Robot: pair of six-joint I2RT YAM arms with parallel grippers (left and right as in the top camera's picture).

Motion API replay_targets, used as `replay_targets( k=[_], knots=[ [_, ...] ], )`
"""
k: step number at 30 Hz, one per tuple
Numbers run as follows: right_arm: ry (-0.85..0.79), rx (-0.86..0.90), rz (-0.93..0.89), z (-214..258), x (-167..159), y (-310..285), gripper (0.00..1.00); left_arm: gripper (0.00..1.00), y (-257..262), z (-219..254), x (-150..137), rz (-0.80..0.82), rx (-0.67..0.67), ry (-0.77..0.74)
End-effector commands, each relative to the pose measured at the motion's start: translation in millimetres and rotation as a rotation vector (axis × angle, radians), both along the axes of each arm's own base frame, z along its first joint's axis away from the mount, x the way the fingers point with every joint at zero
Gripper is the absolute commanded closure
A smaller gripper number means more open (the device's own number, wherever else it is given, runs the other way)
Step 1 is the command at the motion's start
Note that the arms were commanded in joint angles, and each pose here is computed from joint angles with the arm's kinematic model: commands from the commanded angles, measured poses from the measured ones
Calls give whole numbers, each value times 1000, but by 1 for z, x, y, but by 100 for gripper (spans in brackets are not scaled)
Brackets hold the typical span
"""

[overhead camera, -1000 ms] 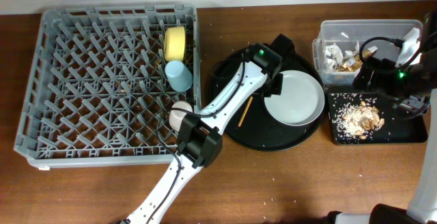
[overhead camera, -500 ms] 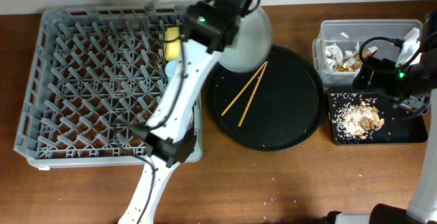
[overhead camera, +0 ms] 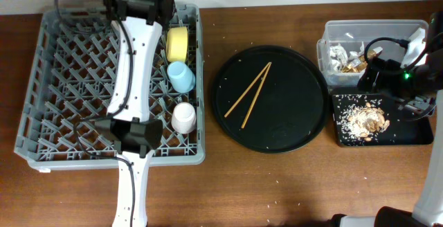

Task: Sort waste into correct bins and load items into the dishwasher rack
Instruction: 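Stand the white plate upright in the rack behind the bowl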

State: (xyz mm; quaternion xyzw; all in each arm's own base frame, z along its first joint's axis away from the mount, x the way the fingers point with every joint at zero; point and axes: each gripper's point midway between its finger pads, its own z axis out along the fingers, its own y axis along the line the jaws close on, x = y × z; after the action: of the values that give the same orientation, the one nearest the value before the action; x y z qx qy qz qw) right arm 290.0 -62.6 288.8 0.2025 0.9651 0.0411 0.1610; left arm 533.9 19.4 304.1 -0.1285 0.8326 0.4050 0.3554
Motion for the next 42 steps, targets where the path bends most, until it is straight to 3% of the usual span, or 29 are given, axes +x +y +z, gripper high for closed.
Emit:
replay_targets(
  k=[1,7,10,12,16,18,19,23,25,27,29,36,37,42],
  knots=[
    [-6,-13,-11,2,1,-4,2,99,0,-39,10,3,31,92],
    [-6,-13,-11,2,1,-4,1,99,-2,-89,19,3,51,175],
    [-6,-13,-11,2,1,-4,2,96,-18,-111,25,-67,-69,204],
    [-6,-13,-11,2,1,-4,2,71,-30,-123,27,-115,-151,224],
    [-6,-13,-12,2,1,-4,2,67,-32,-124,28,-125,-168,224],
    [-6,-13,-11,2,1,-4,1,45,-32,-120,29,-127,-170,212],
    [-6,-13,-12,2,1,-4,2,33,-32,-108,29,-129,-172,188],
    [-6,-13,-11,2,1,-4,2,13,-35,-21,17,-168,-214,5],
    [-6,-13,-11,2,1,-4,2,9,-61,8,1,-279,-328,-19],
    [-6,-13,-11,2,1,-4,2,11,-111,7,-19,-471,-543,63],
    [-6,-13,-11,2,1,-4,2,11,-151,-17,-39,-570,-656,196],
    [-6,-13,-11,2,1,-4,2,11,-245,-96,-77,-815,-636,513],
    [-6,-13,-11,2,1,-4,2,16,-255,-110,-80,-829,-630,536],
    [-6,-13,-11,2,1,-4,1,20,-287,-182,-97,-953,-540,670]
  ],
)
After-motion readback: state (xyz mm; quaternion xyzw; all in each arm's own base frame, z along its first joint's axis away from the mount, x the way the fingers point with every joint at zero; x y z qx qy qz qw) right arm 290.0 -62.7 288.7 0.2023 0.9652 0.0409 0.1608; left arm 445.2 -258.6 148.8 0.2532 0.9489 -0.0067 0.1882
